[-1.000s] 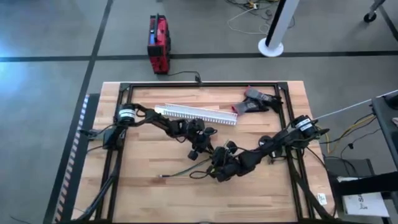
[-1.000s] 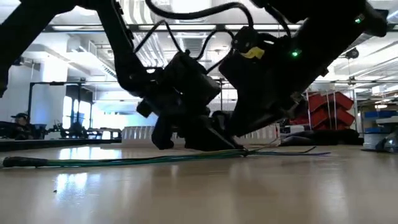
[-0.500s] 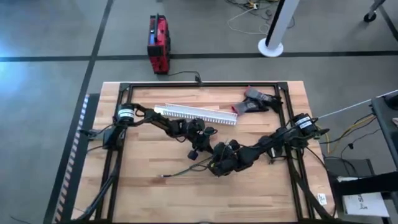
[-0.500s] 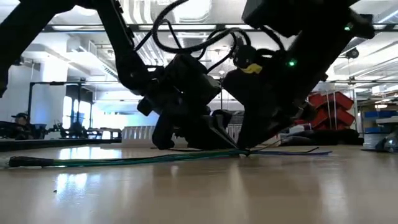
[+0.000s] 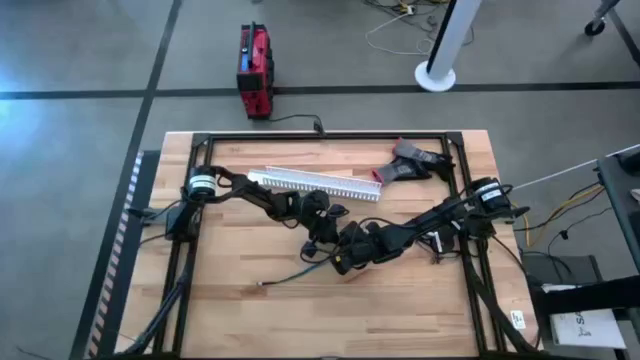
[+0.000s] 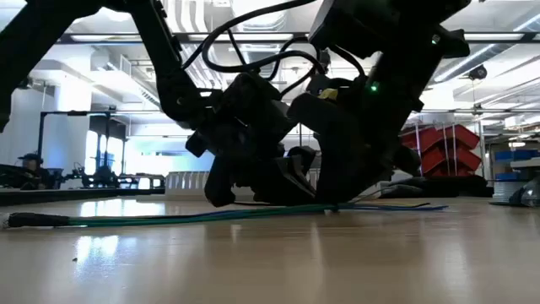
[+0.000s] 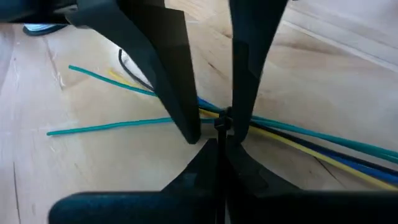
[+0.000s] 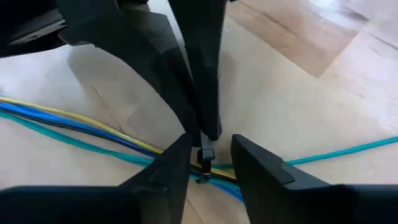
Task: Ziptie cables
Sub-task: Insert the black ziptie on the cable wires
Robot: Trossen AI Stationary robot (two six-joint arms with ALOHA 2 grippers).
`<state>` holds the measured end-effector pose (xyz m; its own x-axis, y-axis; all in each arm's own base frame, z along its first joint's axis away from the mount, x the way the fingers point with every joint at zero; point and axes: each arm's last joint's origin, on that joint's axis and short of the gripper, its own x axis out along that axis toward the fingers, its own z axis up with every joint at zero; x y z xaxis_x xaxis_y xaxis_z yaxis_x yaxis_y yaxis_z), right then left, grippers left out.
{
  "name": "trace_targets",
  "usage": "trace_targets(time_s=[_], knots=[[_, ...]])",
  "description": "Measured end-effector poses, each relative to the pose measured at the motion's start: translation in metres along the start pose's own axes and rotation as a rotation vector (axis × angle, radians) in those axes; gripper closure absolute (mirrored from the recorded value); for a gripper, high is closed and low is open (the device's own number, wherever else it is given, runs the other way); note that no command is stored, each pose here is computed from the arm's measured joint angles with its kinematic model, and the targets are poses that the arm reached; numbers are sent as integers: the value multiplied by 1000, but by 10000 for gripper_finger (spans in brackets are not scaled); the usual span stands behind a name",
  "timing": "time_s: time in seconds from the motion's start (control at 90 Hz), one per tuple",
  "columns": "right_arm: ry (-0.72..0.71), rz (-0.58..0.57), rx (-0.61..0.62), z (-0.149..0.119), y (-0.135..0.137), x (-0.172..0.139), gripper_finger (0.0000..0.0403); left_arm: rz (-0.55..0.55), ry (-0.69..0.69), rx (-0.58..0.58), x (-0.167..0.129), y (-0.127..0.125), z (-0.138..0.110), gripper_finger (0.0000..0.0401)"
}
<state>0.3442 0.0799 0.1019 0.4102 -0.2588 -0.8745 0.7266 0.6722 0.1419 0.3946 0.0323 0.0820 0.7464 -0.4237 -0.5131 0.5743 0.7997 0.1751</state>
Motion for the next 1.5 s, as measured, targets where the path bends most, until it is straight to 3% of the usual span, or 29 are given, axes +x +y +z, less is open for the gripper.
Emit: trace_targets(time_s=[0.122, 0.178, 0.678, 0.956, 1.111, 1.378, 1.5], knots=[[3, 1, -3, 0, 0, 0, 382, 1, 1, -2, 0, 0, 0, 401], [0, 1, -7, -1, 1, -1, 392, 12, 8, -12, -1, 1, -1, 401], [-66, -5, -29, -34, 15, -14, 398, 54, 36, -46, -17, 11, -7, 401], [-89, -17, -116, -35, 15, -14, 398, 0, 8, -110, -17, 9, -5, 391], [-93, -25, -175, -33, 14, -13, 398, -26, 20, -147, -17, 8, -4, 353], [-135, -55, -234, -31, 13, -13, 398, -132, -44, -191, -16, 8, 5, 238], [-141, -62, -259, -30, 13, -13, 398, -99, -53, -199, -9, 14, 13, 204]])
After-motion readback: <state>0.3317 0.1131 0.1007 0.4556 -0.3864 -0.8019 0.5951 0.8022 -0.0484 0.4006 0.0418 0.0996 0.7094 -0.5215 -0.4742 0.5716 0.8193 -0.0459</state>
